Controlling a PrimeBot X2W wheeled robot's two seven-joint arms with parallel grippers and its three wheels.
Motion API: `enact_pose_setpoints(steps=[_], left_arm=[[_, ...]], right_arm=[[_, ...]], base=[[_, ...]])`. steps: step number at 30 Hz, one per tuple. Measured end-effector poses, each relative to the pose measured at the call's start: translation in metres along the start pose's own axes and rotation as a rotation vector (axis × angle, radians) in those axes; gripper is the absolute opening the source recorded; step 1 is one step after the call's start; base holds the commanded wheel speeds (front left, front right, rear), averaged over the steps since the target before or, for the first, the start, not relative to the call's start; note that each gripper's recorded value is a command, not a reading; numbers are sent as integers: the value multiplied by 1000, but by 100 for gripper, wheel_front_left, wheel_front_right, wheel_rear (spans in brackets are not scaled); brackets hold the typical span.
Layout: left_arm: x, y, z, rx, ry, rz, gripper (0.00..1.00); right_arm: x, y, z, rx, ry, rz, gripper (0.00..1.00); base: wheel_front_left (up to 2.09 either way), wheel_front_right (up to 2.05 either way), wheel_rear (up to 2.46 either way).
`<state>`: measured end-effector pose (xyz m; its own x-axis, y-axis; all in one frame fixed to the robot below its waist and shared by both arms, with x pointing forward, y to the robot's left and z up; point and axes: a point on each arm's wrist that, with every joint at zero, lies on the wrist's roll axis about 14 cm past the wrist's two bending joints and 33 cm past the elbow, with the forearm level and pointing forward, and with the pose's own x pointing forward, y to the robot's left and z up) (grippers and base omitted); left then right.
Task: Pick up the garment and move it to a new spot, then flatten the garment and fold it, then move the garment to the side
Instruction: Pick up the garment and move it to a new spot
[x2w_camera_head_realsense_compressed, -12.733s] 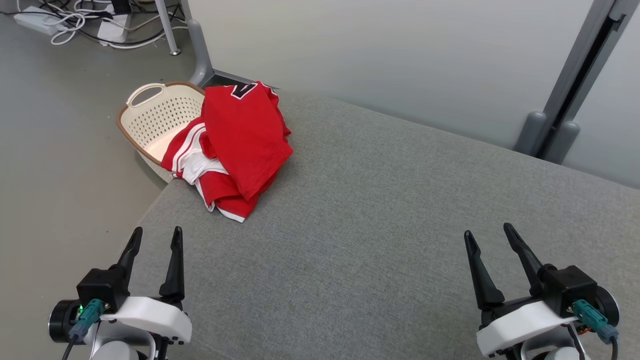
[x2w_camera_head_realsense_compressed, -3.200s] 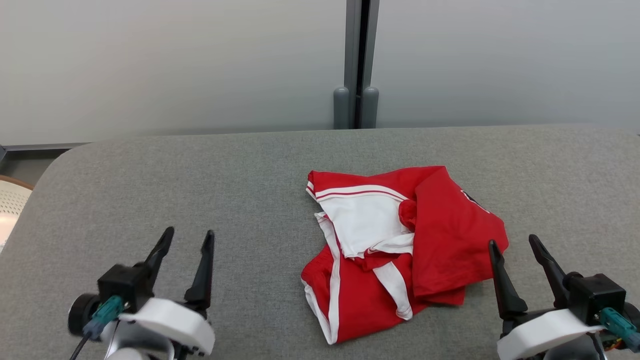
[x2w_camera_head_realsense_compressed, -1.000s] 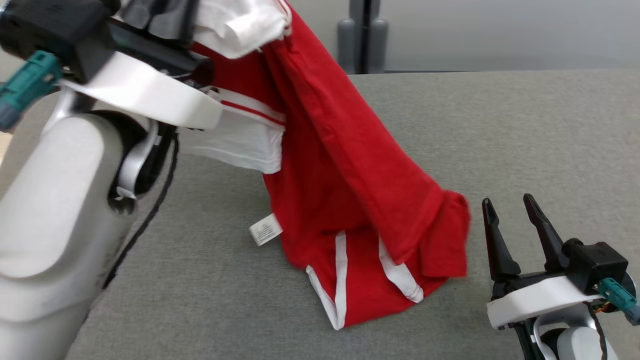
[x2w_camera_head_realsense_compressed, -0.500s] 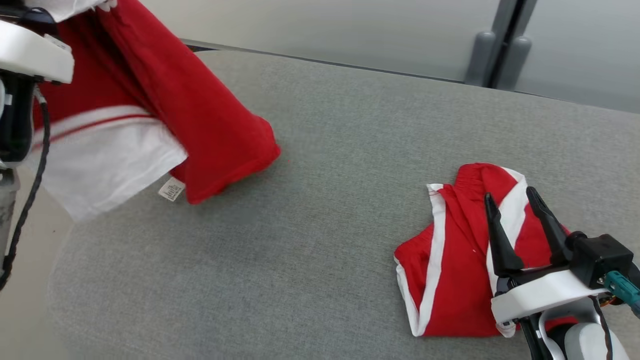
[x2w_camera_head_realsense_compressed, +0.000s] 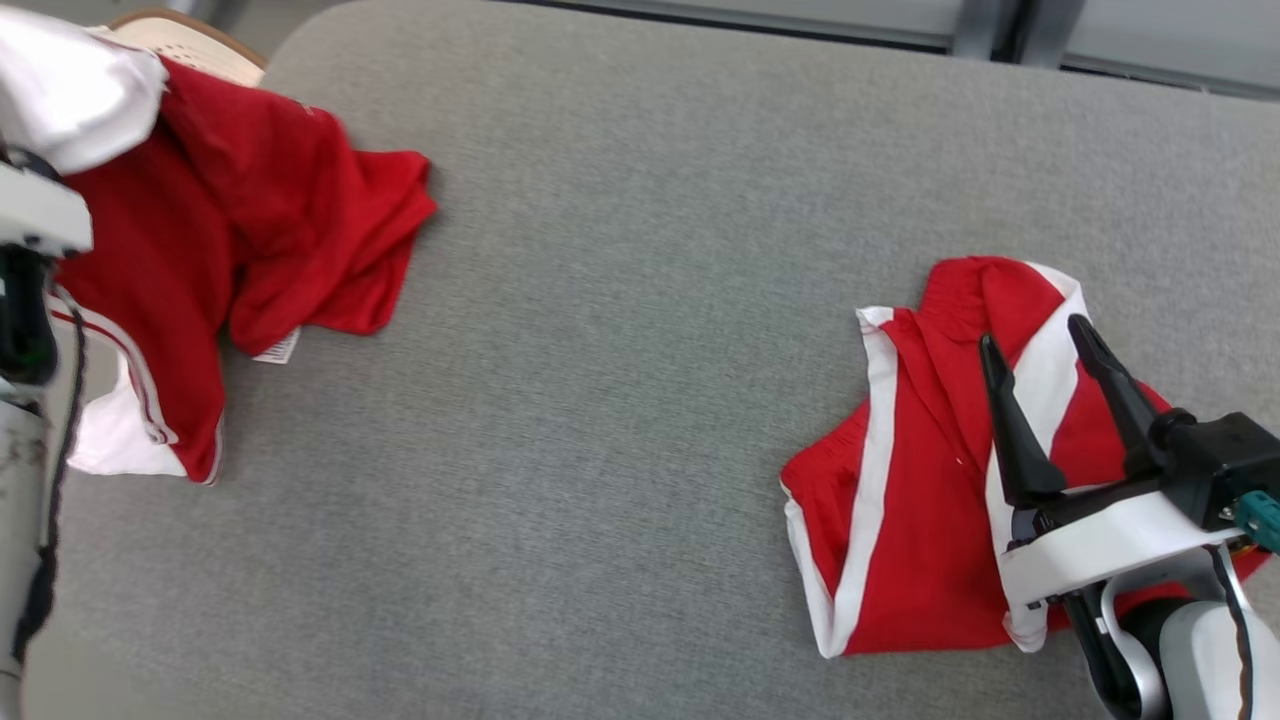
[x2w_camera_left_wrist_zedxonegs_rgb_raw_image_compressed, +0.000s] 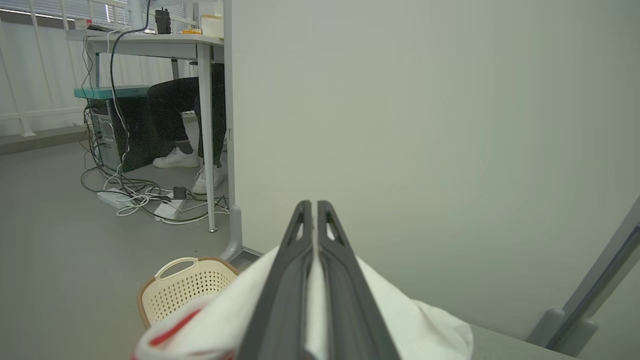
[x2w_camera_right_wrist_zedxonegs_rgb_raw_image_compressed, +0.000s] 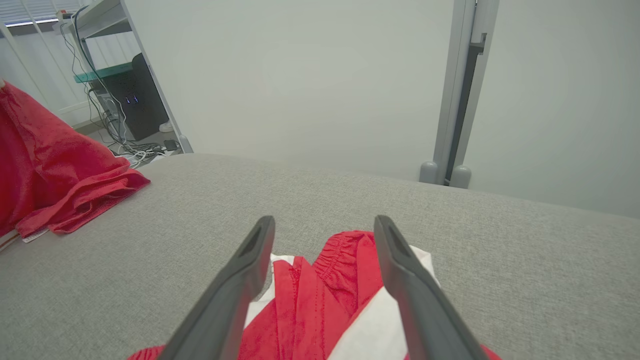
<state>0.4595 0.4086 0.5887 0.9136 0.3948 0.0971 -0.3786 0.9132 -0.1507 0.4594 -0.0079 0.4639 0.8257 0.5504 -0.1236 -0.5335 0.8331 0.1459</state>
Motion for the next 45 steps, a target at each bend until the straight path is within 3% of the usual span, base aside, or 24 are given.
enact_pose_setpoints(steps=[6, 11, 12, 13, 19, 30, 37, 45], left_arm=[[-13, 8, -106, -120, 231, 102, 0], [-38, 9, -177, -145, 412, 153, 0], [-42, 6, -186, -145, 436, 151, 38], [-44, 4, -192, -142, 453, 148, 100], [-34, 8, -168, -74, 376, 100, 100], [-78, -2, -106, 12, 158, 22, 100], [-119, -32, -79, 29, 58, -65, 100], [-154, -82, -71, 27, 62, -197, 100]], right_arm=[[0, -22, -12, -4, 34, -40, 100], [0, -38, -20, -8, 50, -71, 100], [0, -41, -20, -9, 51, -77, 100], [-1, -43, -21, -9, 52, -82, 100], [-4, -46, -15, -12, 33, -101, 100], [-28, -35, 14, -29, -43, -123, 100], [-53, -30, 29, -40, -77, -154, 100], [-88, -36, 31, -37, -86, -223, 100]], base=[[0, 0, 0], [0, 0, 0], [0, 0, 0], [0, 0, 0], [0, 0, 0], [0, 0, 0], [0, 0, 0], [0, 0, 0]])
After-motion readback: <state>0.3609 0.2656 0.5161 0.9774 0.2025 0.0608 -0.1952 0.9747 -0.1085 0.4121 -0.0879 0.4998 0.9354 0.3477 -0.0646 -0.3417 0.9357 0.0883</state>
